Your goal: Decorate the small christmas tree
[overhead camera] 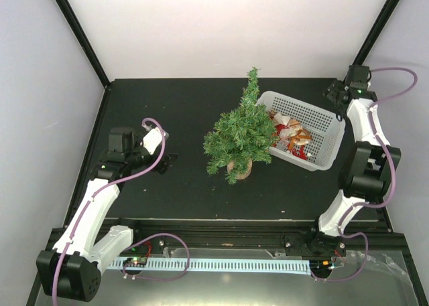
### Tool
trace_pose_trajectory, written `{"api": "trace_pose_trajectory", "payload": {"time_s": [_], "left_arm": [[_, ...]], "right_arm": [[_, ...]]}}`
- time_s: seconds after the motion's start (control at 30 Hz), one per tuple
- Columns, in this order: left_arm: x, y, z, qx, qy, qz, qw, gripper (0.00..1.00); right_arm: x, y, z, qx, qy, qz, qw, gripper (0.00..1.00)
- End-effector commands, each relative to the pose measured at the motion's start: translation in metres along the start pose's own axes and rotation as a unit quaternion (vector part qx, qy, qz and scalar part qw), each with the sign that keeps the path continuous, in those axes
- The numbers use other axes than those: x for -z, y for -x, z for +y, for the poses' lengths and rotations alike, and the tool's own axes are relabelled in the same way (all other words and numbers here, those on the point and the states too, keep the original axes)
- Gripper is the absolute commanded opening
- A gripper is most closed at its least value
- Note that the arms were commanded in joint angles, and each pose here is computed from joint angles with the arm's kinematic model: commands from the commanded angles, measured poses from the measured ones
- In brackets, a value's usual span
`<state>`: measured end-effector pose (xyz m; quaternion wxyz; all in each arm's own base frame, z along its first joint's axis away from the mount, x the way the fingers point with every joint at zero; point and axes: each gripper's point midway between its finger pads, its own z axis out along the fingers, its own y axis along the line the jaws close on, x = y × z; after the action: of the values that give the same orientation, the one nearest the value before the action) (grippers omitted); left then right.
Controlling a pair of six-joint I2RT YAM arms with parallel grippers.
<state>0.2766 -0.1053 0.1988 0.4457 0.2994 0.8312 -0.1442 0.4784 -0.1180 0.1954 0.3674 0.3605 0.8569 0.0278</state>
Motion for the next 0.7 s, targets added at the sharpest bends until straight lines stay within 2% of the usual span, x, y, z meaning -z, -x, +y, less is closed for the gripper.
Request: {"api": "trace_pose_trajectory", "payload": {"time_s": [0.0, 0.33, 0.67], "left_arm": [[-0.001, -0.002, 0.007, 0.004, 0.014, 0.006, 1.0, 0.99], [0.001, -0.001, 0.008, 0.006, 0.018, 0.006, 1.0, 0.99], [0.002, 0.0, 0.007, 0.004, 0.017, -0.001, 1.0, 0.99]], "right_arm": [[-0.029, 0.004, 0.026, 0.011, 0.045, 0.032, 0.998, 0.81], [-0.074, -0.031, 0.016, -0.015, 0.074, 0.087, 0.993, 0.79], [-0.043, -0.074, 0.006, -0.052, 0.11, 0.105, 0.987, 0.77]]}}
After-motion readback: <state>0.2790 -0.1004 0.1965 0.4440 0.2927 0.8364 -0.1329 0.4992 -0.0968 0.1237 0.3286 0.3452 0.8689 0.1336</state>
